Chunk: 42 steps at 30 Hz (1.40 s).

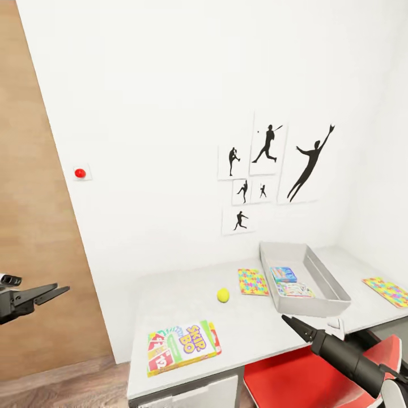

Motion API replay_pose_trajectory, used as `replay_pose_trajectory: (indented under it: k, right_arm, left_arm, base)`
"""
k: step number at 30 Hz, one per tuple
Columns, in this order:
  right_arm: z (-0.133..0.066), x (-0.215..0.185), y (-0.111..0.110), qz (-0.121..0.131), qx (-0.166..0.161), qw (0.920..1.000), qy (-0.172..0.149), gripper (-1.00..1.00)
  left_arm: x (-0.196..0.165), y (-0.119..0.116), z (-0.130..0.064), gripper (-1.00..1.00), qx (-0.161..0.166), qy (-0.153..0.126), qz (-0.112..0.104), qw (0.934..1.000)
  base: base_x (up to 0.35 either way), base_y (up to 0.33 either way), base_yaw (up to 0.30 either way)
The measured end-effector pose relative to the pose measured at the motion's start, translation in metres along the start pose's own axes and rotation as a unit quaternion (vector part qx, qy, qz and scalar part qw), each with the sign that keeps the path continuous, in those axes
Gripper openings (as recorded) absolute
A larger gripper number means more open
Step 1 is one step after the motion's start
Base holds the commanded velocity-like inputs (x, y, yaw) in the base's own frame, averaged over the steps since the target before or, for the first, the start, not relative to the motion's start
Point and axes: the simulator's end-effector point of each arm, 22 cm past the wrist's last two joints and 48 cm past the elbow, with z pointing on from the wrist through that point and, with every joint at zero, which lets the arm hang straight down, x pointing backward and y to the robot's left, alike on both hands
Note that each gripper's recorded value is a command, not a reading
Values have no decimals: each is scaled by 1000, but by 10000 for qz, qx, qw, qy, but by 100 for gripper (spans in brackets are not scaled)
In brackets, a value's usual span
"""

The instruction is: Put all the toys in the child's room - the three board games (two on the bed and one on the table), the two jigsaw puzzles on the table, and the tennis ball on the table - inside the toy box on the table in the child's room.

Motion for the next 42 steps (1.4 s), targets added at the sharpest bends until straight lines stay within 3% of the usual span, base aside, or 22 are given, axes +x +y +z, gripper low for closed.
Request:
replay_pose_trajectory:
  k: [22,42]
  right_arm:
    - [0,0,1,-3,-6,10000,4,100]
    - [0,2,-2,28,29,10000,16,100]
  left_arm:
    - [2,0,3,100,61,-41,-31,10000]
    - [3,-1,6,100,103,-70,61,9999]
  base:
    - [58,103,278]
    - [23,110,29]
